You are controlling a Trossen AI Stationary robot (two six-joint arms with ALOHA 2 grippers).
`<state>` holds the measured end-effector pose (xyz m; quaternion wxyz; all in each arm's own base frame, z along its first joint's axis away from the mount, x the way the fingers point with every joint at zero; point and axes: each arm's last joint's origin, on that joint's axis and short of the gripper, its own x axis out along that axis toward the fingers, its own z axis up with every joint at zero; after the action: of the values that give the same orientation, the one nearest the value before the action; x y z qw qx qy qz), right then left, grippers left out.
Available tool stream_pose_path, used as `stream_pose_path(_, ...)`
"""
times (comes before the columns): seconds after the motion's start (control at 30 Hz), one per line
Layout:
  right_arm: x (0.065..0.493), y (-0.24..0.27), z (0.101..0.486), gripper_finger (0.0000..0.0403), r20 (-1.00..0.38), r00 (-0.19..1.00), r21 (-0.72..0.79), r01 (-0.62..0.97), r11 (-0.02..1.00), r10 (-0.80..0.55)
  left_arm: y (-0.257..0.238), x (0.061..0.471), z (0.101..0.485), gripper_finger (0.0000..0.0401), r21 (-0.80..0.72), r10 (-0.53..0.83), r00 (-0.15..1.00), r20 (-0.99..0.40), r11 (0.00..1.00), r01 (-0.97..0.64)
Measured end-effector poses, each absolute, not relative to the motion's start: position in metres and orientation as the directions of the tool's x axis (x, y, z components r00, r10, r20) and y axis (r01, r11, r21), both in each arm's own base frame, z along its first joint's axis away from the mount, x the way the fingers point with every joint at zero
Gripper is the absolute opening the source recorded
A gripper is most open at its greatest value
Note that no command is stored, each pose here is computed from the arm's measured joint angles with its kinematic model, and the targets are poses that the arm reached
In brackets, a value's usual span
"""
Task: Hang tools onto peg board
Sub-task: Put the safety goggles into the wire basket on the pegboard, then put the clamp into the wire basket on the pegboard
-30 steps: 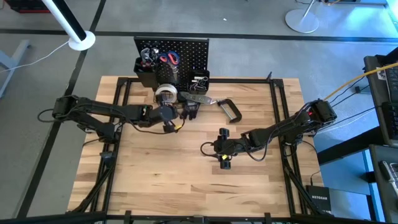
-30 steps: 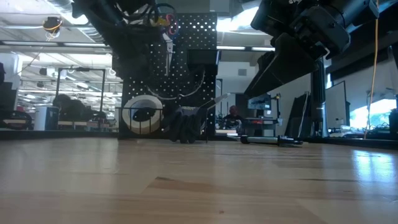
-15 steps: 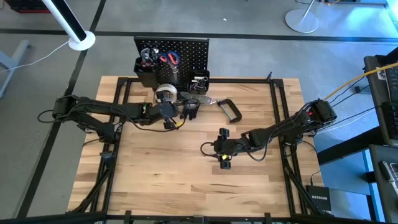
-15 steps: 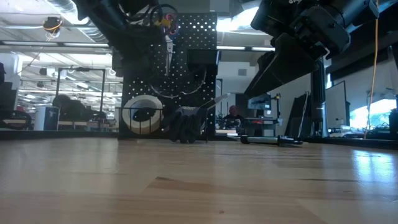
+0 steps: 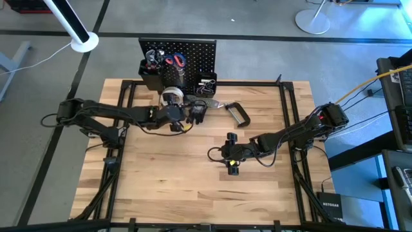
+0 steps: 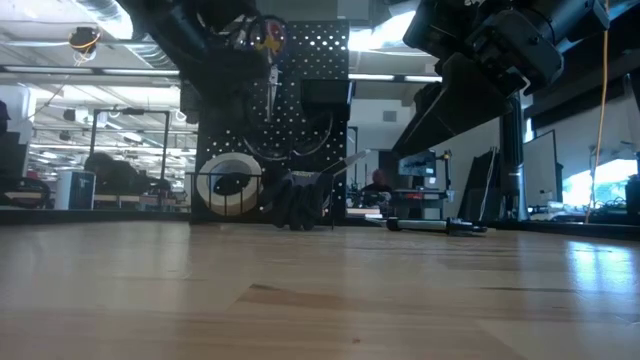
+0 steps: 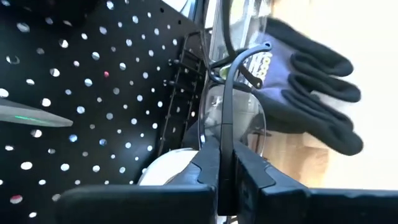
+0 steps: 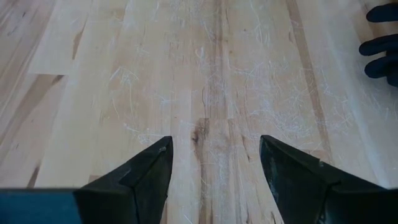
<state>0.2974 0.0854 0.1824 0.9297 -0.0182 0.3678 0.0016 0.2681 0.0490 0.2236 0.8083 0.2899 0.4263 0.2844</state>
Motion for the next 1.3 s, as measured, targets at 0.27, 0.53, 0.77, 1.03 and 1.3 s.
stream_pose_path(0.27,0.298,0.085,0.183,0.0241,-0.682,0.731,-0.032,-0.016,0.999,-0.01,0.063,0.279,0.22,0.0013,0.738,0.737,0.482,-0.473,0.631,-0.24)
stream_pose_path(0.53,0.298,0.086,0.183,0.0241,-0.682,0.731,-0.032,-0.017,0.999,-0.01,0.081,0.287,0.218,0.0016,0.799,0.773,0.475,-0.42,0.564,-0.21)
stream_pose_path(0.77,0.298,0.085,0.183,0.0241,-0.681,0.732,-0.032,-0.016,0.999,-0.01,0.101,0.287,0.204,0.0038,0.772,0.785,0.422,-0.453,0.582,-0.254)
stream_pose_path(1.03,0.298,0.086,0.183,0.0241,-0.682,0.731,-0.031,-0.016,0.999,-0.009,0.103,0.287,0.203,0.0092,0.756,0.766,0.437,-0.471,0.606,-0.248)
stream_pose_path(1.3,0.297,0.085,0.182,0.0241,-0.684,0.73,-0.031,-0.015,0.999,-0.01,0.077,0.281,0.225,0.0181,0.702,0.732,0.514,-0.447,0.643,-0.305)
